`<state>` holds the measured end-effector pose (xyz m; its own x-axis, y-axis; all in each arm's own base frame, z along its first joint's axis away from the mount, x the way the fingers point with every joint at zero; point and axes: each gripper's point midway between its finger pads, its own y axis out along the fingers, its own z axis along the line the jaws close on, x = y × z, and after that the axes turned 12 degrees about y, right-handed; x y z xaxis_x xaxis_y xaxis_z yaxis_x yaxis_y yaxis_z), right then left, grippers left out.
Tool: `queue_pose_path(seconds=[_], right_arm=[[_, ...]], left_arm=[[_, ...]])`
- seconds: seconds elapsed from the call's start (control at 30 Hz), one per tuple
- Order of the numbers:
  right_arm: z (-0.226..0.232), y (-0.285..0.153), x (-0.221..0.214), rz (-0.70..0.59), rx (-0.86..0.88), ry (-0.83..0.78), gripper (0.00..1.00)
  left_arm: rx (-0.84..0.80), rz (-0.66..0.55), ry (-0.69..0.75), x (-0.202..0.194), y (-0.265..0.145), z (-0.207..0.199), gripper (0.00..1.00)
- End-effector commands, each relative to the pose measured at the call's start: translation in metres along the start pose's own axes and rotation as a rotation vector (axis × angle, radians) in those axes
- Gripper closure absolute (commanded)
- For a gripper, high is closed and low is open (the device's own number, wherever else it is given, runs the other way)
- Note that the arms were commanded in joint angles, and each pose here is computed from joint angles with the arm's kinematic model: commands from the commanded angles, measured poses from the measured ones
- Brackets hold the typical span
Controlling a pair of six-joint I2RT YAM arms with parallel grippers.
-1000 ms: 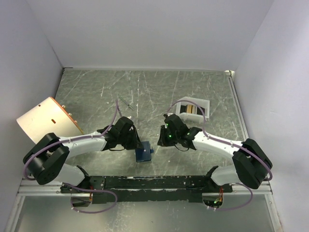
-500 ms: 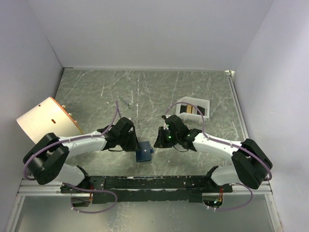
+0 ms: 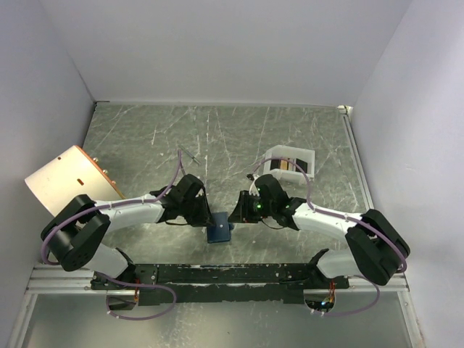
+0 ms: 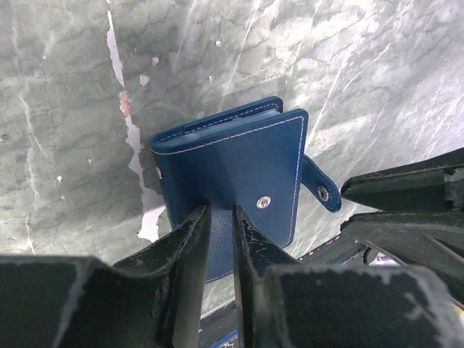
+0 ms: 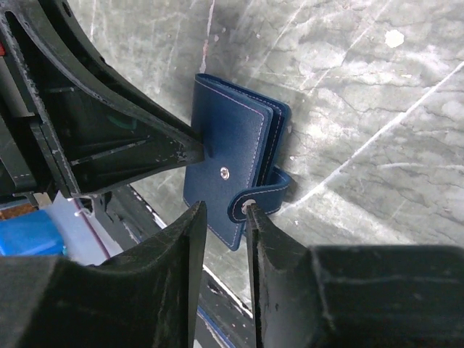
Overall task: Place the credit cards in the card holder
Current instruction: Close the card holder at the center of the board.
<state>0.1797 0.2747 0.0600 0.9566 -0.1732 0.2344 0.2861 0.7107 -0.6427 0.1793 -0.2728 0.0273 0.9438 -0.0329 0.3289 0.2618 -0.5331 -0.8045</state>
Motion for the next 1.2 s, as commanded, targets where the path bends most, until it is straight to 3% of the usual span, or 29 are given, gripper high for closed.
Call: queue_pose_path(seconds=[0.0,0.5,0.7,0.87,1.17], right_arm=[[0.013,0.004,0.002,0.015,0.092,0.032,0.69],[0.012,0.007,-0.002,0.029,0.102,0.053,0.51],[0.003,0.005,0.001,0.012,0.063,0.048,0.57],[0.000,0.002,0.001,0.012,0.061,0.049,0.61],[-0.011,0.003,-0.002,0.017,0.038,0.062,0.56]], left_arm=[[0.072,0.057,-0.001,-0.018,0.003,0.018,0.69],[0.070,0.073,-0.006,-0.017,0.007,0.014,0.69],[-0.059,0.051,-0.032,-0.014,0.008,-0.009,0.69],[-0.013,0.055,-0.028,-0.010,0.010,-0.005,0.71],[0.034,0.058,-0.043,-0.012,0.011,0.004,0.71]])
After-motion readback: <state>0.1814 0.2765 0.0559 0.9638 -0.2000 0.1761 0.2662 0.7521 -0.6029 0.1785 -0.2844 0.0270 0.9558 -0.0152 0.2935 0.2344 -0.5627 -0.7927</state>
